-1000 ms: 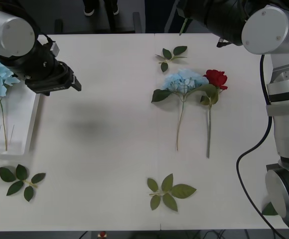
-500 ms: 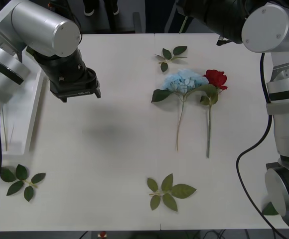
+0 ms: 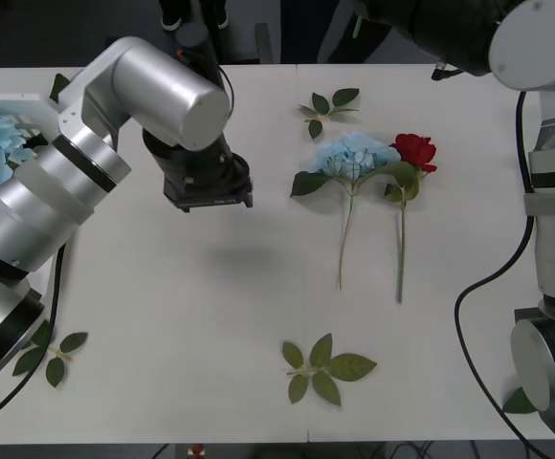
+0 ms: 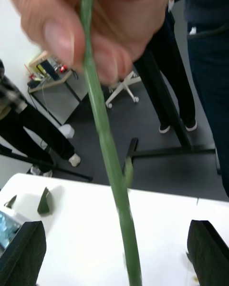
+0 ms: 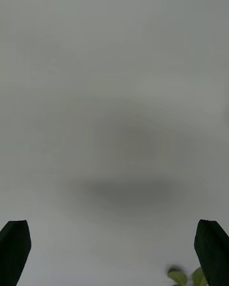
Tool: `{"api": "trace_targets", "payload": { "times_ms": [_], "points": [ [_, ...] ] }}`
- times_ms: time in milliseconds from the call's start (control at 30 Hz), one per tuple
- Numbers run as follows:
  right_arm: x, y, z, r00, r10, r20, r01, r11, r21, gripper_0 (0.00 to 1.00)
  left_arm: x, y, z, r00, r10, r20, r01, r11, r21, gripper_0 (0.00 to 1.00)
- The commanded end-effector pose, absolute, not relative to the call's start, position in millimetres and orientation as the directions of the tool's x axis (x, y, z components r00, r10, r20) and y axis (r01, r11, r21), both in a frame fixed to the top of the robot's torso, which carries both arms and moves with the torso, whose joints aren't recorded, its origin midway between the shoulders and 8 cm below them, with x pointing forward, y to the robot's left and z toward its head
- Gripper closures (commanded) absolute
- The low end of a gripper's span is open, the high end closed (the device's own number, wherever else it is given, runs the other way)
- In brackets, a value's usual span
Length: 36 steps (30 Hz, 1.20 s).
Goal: Place the red flowers into the right box and the blue flowers into the left box. If a person shows an open palm, hand one flower to the person first, then continue sorting.
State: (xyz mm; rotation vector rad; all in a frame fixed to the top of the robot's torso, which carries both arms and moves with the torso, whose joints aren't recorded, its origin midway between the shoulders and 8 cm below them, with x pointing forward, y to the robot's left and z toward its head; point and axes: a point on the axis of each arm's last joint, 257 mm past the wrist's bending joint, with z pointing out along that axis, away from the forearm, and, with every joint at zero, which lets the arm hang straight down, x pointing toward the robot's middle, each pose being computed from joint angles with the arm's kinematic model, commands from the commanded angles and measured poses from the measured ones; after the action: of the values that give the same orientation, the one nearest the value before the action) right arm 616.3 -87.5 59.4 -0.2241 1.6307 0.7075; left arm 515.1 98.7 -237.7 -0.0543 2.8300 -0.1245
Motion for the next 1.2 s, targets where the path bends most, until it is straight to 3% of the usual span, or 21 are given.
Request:
{"api": "trace_targets", "payload": {
  "times_ms": [33,433,800,900,1200],
  "points": [
    [584.6,-90.3,93.2,-0.177,0.248,-0.952,-0.556,0.773,0.305,0.14,525.3,56.9,-224.8,-0.921,-0.02,-0.388,0.03,0.992,-0.123,0.0],
    [510.4,-163.0,-21.1,-0.404,0.046,-0.914,-0.491,0.832,0.259,0.14,518.5,55.3,-225.7,-0.924,0.025,-0.381,0.066,0.993,-0.095,0.0],
    [467.7,-241.3,-167.7,-0.702,-0.1,-0.705,-0.3,0.939,0.166,0.14,522.6,66.4,-223.9,-0.923,0.012,-0.384,0.051,0.995,-0.09,0.0],
    [468.4,-249.1,-196.1,-0.747,-0.111,-0.656,-0.261,0.956,0.136,0.14,523.0,69.1,-223.8,-0.924,0.009,-0.383,0.047,0.995,-0.089,0.0],
    [513.6,-242.6,-251.7,-0.755,-0.06,-0.653,-0.178,0.977,0.115,0.13,524.1,71.7,-223.0,-0.923,0.009,-0.385,0.046,0.995,-0.088,0.0]
  ]
}}
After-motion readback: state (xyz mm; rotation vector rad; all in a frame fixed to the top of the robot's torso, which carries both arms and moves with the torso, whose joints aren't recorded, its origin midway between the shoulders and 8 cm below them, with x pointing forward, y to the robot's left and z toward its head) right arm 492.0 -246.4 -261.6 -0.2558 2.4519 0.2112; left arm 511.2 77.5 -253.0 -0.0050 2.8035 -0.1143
